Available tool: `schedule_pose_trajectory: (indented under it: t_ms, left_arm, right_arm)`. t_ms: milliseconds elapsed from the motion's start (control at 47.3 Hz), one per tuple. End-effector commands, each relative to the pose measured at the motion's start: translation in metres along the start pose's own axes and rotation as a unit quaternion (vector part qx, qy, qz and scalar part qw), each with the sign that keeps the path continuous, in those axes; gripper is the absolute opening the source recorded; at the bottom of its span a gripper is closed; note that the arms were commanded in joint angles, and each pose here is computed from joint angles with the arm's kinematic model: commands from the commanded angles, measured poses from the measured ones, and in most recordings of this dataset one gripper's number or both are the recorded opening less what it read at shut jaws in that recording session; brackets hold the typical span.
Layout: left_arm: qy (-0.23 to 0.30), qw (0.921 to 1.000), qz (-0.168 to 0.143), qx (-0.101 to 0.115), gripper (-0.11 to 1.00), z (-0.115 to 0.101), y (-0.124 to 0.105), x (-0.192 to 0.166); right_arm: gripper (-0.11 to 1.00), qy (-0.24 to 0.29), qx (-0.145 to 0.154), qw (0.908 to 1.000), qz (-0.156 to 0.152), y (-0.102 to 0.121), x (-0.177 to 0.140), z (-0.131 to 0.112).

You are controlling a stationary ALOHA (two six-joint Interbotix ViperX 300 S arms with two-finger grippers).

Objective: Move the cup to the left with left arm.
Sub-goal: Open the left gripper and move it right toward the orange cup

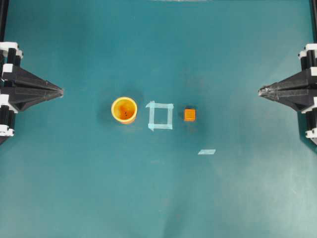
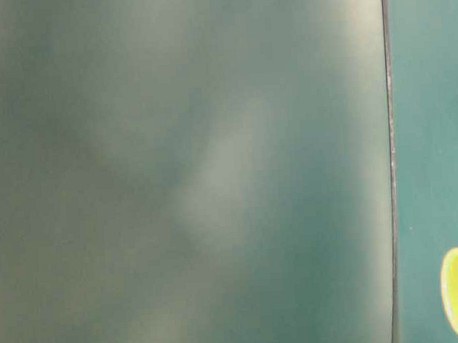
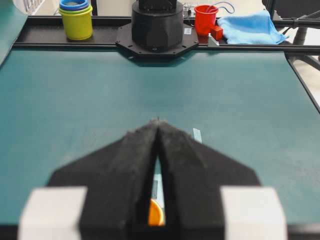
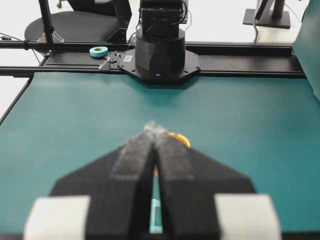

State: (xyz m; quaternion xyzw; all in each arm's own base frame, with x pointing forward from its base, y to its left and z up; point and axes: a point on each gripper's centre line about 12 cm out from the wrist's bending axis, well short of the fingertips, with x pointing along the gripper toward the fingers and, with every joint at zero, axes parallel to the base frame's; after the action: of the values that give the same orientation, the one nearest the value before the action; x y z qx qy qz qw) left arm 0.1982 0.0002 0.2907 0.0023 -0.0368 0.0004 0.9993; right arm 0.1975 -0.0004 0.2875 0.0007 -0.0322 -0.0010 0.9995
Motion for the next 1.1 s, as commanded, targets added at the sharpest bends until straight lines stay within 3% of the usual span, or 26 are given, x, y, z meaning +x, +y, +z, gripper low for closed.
schedule_pose_trajectory:
  t_ms: [0,338,634,782,930,1015,1078]
  left_arm:
    - [0.002,1.0,-0.001,0.007,0.0,0.003,0.0,0.002]
    - [0.008,0.9999,0.004,0.009,0.0,0.0,0.002,0.004]
    - [0.042,0.999,0.011,0.008,0.04,-0.018,0.005,0.015]
    - [0.071,0.9974,0.011,0.009,0.29,-0.034,0.006,0.02]
    - [0.097,0.9952,0.01,0.008,0.64,-0.058,0.005,0.022]
    - [0.116,0.9932,0.011,0.009,0.74,-0.076,0.006,0.023]
    - [0.123,0.9922,0.014,0.01,0.75,-0.086,0.008,0.023]
  right_arm:
    - [-0.01,-0.021,0.0,0.9998,0.0,0.0,0.005,0.016]
    - [-0.01,-0.023,0.0,0.9997,0.0,0.0,0.006,0.017]
    - [-0.01,-0.02,0.003,0.9998,-0.002,-0.001,0.006,0.017]
    - [-0.01,-0.018,0.0,0.9998,-0.003,-0.001,0.006,0.016]
    - [-0.01,-0.015,-0.005,0.9999,-0.004,-0.002,0.006,0.015]
    - [-0.01,-0.014,-0.006,0.9999,-0.004,-0.002,0.007,0.015]
    - [-0.01,-0.013,-0.006,0.9999,-0.004,-0.002,0.007,0.015]
